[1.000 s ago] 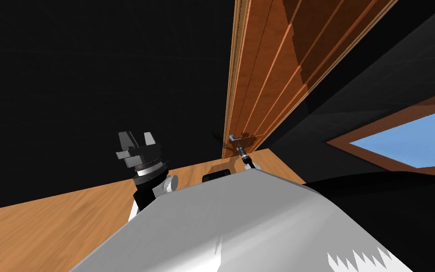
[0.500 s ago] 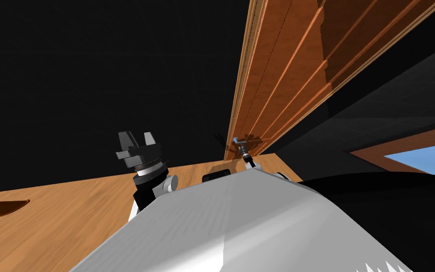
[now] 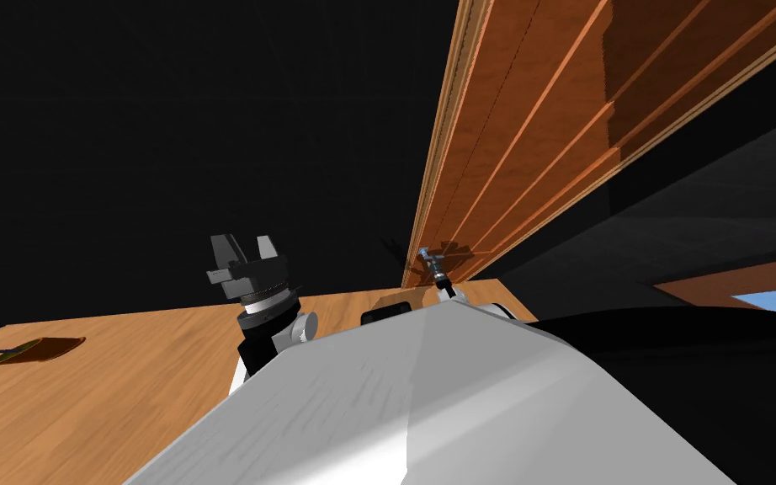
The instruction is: Pull the door open
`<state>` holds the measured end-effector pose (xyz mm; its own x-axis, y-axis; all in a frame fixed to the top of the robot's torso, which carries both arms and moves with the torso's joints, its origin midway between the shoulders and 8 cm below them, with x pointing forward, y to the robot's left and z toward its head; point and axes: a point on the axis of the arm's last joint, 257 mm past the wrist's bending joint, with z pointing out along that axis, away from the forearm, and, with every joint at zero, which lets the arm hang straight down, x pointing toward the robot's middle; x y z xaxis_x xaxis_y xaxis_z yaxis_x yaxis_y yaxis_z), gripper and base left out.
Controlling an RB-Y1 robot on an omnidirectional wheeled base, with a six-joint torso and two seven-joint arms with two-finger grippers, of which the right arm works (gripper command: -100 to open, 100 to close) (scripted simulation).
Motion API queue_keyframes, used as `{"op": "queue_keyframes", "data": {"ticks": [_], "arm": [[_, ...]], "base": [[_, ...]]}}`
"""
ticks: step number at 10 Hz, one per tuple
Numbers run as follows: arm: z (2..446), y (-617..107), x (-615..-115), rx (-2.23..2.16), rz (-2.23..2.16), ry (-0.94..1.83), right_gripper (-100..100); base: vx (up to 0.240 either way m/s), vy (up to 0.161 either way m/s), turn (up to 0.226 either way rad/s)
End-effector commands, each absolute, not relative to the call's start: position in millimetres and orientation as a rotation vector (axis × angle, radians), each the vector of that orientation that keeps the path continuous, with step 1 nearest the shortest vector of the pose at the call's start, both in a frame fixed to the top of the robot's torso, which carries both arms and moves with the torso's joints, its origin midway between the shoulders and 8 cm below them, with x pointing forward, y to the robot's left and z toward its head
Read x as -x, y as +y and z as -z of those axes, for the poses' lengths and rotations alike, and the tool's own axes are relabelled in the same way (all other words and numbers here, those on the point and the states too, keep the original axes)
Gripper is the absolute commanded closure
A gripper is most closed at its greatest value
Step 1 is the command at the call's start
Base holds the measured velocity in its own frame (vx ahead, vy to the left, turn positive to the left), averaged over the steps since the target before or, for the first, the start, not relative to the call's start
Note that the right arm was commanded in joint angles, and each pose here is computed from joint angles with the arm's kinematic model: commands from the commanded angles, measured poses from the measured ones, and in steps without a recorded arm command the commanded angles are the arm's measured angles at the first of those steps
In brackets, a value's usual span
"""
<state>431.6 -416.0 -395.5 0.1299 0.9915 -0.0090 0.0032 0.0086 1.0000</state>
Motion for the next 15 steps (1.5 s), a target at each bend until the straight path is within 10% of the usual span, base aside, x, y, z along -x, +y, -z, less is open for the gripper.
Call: {"op": "queue_keyframes", "data": {"ticks": [1, 5, 6, 15], "arm": [[396.0, -419.7, -432.0, -1.269, -1.099, 1.112, -100], [392.9, -427.1, -436.4, -1.277, -1.086, 1.087, -100], [392.9, -427.1, -436.4, -1.277, -1.086, 1.087, 100], [392.6, -417.6, -436.9, -1.260, -1.121, 1.119, 100]], "base": [[0.045, -0.024, 0.052], [0.038, -0.022, 0.075], [0.000, 0.000, 0.000], [-0.072, -0.011, 0.018]]}}
